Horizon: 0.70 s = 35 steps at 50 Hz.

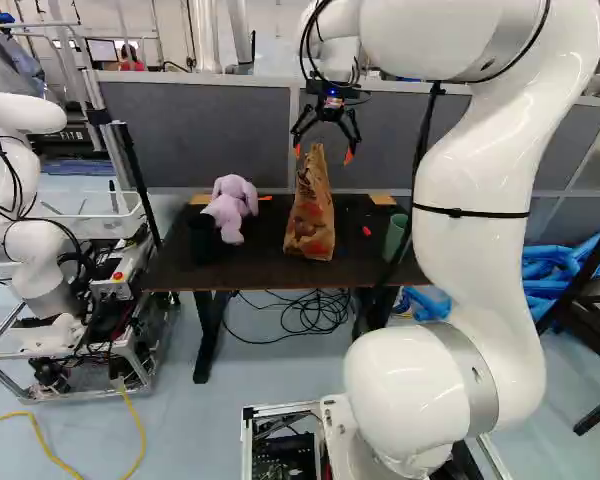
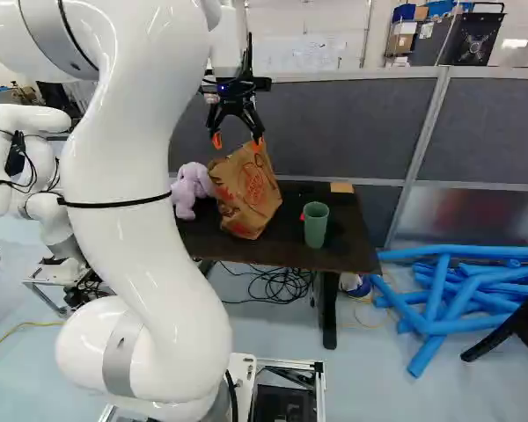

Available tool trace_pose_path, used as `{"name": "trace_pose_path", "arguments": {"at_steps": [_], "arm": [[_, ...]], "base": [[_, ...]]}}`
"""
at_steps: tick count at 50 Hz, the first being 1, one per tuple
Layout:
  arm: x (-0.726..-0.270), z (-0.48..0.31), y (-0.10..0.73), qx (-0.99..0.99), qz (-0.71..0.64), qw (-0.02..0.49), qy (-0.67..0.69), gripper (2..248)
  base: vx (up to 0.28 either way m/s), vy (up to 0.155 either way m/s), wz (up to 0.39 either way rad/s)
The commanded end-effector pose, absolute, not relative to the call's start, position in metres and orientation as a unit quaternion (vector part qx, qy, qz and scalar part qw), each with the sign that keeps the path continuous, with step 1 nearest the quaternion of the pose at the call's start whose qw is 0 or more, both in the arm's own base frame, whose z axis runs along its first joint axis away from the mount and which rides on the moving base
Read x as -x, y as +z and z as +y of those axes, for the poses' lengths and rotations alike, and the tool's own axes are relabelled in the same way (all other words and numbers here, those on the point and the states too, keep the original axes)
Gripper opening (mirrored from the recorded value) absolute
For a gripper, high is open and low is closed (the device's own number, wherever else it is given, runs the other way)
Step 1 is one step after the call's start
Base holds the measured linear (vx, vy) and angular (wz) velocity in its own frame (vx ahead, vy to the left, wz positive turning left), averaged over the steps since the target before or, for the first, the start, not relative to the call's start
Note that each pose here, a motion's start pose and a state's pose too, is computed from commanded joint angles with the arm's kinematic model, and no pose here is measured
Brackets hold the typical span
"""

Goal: Pick up the bag on the ground and place it on the table

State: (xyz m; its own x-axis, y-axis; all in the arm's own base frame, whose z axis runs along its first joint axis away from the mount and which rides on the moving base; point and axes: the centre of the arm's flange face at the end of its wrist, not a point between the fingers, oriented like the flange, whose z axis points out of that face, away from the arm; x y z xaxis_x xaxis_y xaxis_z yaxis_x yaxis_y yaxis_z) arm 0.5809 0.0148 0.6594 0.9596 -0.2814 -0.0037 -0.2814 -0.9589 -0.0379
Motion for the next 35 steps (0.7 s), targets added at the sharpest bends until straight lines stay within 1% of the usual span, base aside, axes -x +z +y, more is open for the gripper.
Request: {"name": "trace_pose_path", "arguments": {"at_steps": [12,35], "arm": [[-0.570,0.015,0.675,0.990,0.141,0.017,0.011,247],[-0.568,0.015,0.677,0.990,0.141,0.017,0.012,247]], "base": [[0.000,0.000,0.000],[0.000,0.000,0.000]]}}
